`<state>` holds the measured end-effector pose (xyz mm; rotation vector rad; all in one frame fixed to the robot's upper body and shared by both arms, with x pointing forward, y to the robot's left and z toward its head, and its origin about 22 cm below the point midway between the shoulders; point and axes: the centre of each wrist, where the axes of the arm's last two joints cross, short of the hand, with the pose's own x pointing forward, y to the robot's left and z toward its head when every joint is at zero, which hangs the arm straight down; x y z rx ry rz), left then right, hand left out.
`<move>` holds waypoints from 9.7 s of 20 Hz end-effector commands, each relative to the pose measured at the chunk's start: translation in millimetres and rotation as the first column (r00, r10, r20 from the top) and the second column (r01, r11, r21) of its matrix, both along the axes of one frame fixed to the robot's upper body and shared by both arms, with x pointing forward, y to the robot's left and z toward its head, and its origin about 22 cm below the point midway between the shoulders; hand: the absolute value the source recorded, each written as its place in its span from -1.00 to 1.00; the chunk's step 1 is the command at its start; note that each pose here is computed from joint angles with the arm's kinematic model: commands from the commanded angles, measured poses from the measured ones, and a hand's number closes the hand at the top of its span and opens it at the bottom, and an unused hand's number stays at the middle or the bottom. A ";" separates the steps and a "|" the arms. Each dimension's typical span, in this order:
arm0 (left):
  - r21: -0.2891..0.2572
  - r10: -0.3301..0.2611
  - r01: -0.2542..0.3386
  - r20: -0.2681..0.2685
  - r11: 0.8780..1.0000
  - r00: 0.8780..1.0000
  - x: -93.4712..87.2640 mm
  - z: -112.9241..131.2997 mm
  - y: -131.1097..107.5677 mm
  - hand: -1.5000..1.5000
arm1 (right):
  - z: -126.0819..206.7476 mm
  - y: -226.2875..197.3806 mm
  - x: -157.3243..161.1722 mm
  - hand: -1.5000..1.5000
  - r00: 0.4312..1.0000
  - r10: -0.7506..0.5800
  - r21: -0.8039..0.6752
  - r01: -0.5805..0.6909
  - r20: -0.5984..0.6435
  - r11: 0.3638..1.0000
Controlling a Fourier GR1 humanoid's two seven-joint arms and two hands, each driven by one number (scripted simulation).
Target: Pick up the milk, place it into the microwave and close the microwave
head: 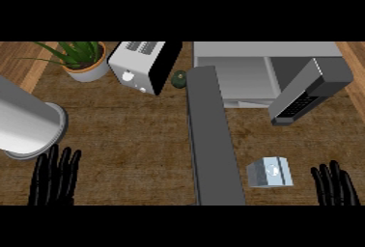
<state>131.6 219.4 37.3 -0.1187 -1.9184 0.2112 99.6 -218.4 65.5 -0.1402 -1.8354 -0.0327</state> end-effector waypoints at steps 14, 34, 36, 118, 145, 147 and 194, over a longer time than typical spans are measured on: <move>-0.001 0.004 -0.004 0.009 1.000 1.000 -31.1 -8.8 1.5 -1.00 | -108.3 -17.2 29.8 -1.00 0.982 -0.167 -0.011 0.166 -0.090 0.986; -0.008 0.014 -0.014 0.012 1.000 1.000 -53.4 -23.8 13.8 -1.00 | -198.1 -47.4 21.1 -1.00 0.983 -0.160 -0.051 0.156 -0.085 0.986; -0.002 0.002 -0.002 0.011 1.000 1.000 -55.5 -35.7 -3.6 -1.00 | -211.6 -53.7 46.4 -1.00 0.980 -0.184 -0.080 0.179 -0.071 0.981; -0.039 0.011 -0.012 -0.024 0.999 1.000 -90.5 -44.4 16.1 -1.00 | -83.0 17.8 141.1 1.00 0.982 0.057 0.076 -0.072 0.182 0.995; -0.018 -0.017 0.017 -0.008 1.000 1.000 -76.3 -38.9 35.5 -1.00 | -117.3 17.3 282.6 1.00 0.991 -0.133 -0.209 0.126 -0.023 0.970; -0.032 -0.049 0.049 -0.019 0.998 0.999 -73.6 -44.7 37.0 -1.00 | -100.3 16.0 296.7 1.00 0.988 -0.151 -0.248 0.140 -0.025 0.959; 0.004 -0.143 0.143 0.009 0.990 0.990 -54.1 -48.7 46.8 -1.00 | -115.8 -74.7 276.0 -1.00 0.649 -0.728 -0.749 0.591 0.222 0.299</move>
